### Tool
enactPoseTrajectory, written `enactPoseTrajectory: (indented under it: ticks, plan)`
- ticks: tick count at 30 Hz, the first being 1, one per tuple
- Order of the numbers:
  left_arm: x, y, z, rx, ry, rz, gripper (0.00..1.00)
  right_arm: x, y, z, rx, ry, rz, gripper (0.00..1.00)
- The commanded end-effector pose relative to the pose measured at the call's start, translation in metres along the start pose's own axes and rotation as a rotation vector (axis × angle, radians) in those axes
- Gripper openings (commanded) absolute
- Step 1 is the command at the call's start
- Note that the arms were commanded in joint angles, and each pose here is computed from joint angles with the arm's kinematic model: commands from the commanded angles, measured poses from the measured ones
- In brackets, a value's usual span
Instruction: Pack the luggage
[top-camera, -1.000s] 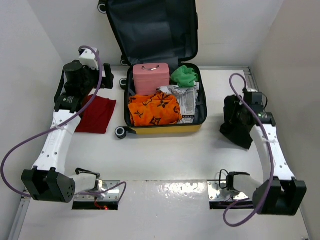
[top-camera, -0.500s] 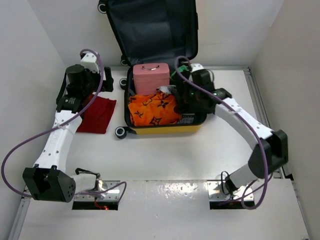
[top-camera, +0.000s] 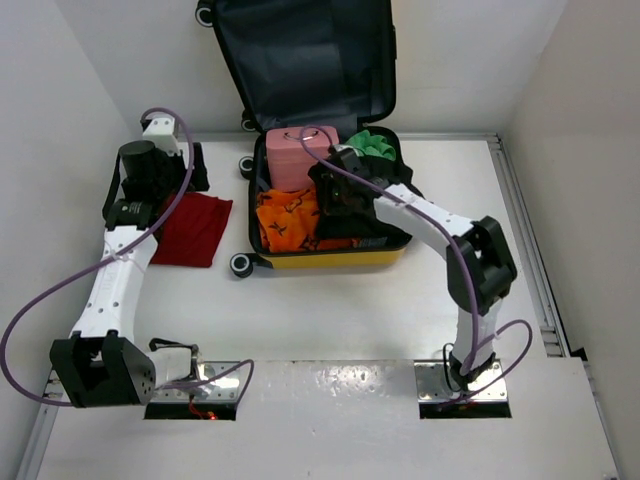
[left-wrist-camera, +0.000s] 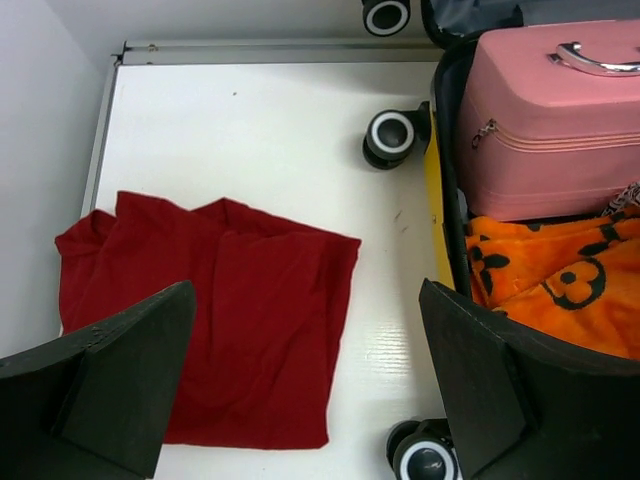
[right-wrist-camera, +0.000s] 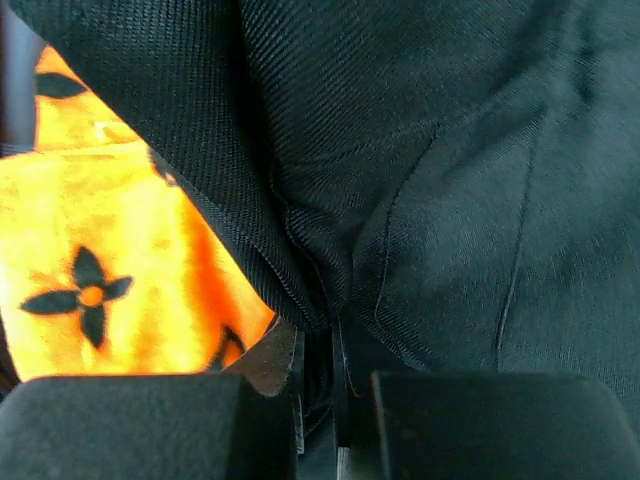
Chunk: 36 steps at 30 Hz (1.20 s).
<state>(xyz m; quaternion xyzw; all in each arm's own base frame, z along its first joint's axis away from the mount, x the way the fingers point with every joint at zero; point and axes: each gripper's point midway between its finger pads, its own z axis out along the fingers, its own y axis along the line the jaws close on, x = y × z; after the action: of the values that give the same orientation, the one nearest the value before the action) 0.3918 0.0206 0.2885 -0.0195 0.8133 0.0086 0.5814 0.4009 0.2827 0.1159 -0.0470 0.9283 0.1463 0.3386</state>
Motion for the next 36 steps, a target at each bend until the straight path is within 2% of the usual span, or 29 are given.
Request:
enactPoseTrajectory:
  ticks: [1, 4, 10, 16, 18, 19, 23, 24, 25, 28, 29, 30, 31, 32, 34, 36]
  plan:
    - [-0.015, 0.005, -0.010, -0.006, -0.056, -0.015, 0.99, -0.007, 0.064, 0.009, -0.155, -0.022, 0.008, 0.00]
    - [-0.009, 0.008, -0.010, -0.006, -0.037, -0.010, 0.99, -0.011, 0.099, 0.017, -0.240, -0.030, -0.002, 0.00]
    - [-0.002, 0.013, -0.009, -0.014, -0.019, -0.016, 0.99, -0.018, 0.146, 0.027, -0.300, -0.040, -0.026, 0.00]
    - [0.000, 0.016, -0.010, -0.014, -0.008, -0.002, 0.99, 0.005, 0.152, 0.047, -0.309, 0.032, 0.009, 0.02]
    - [0.006, 0.016, -0.008, -0.013, 0.011, -0.003, 0.99, 0.025, 0.140, 0.053, -0.278, 0.080, 0.021, 0.12]
    - [0.008, 0.018, -0.006, -0.022, 0.025, -0.004, 0.99, 0.032, 0.134, 0.050, -0.264, 0.097, 0.020, 0.23]
    - [0.023, 0.026, -0.002, -0.043, 0.089, -0.036, 0.99, 0.049, 0.100, 0.045, -0.224, 0.141, 0.022, 0.40]
    - [0.023, 0.028, -0.002, -0.041, 0.088, -0.051, 0.99, 0.042, 0.096, 0.038, -0.229, 0.130, 0.028, 0.45]
    - [0.023, 0.029, -0.002, -0.033, 0.088, -0.056, 0.99, 0.041, 0.089, 0.035, -0.224, 0.132, 0.031, 0.56]
    - [0.027, 0.026, -0.001, -0.019, 0.097, -0.058, 0.99, 0.021, 0.085, 0.010, -0.282, 0.097, -0.028, 0.65]
    - [0.031, 0.028, -0.001, -0.017, 0.105, -0.063, 0.99, 0.014, 0.088, 0.002, -0.318, 0.077, -0.055, 0.65]
    - [0.031, 0.028, -0.001, -0.016, 0.105, -0.054, 0.99, -0.005, 0.086, -0.017, -0.348, 0.022, -0.066, 0.67]
    - [0.033, 0.026, 0.000, -0.004, 0.105, -0.054, 0.99, -0.007, 0.093, -0.027, -0.414, 0.028, -0.069, 0.72]
    - [0.033, 0.025, 0.000, 0.007, 0.105, -0.046, 0.99, -0.033, 0.095, -0.042, -0.461, -0.058, -0.077, 0.74]
    - [0.033, 0.025, -0.001, 0.007, 0.096, -0.044, 0.99, -0.050, 0.089, -0.055, -0.503, -0.126, -0.071, 0.74]
    - [0.034, 0.025, 0.000, 0.007, 0.093, -0.044, 0.99, -0.065, 0.085, -0.064, -0.507, -0.182, -0.091, 0.67]
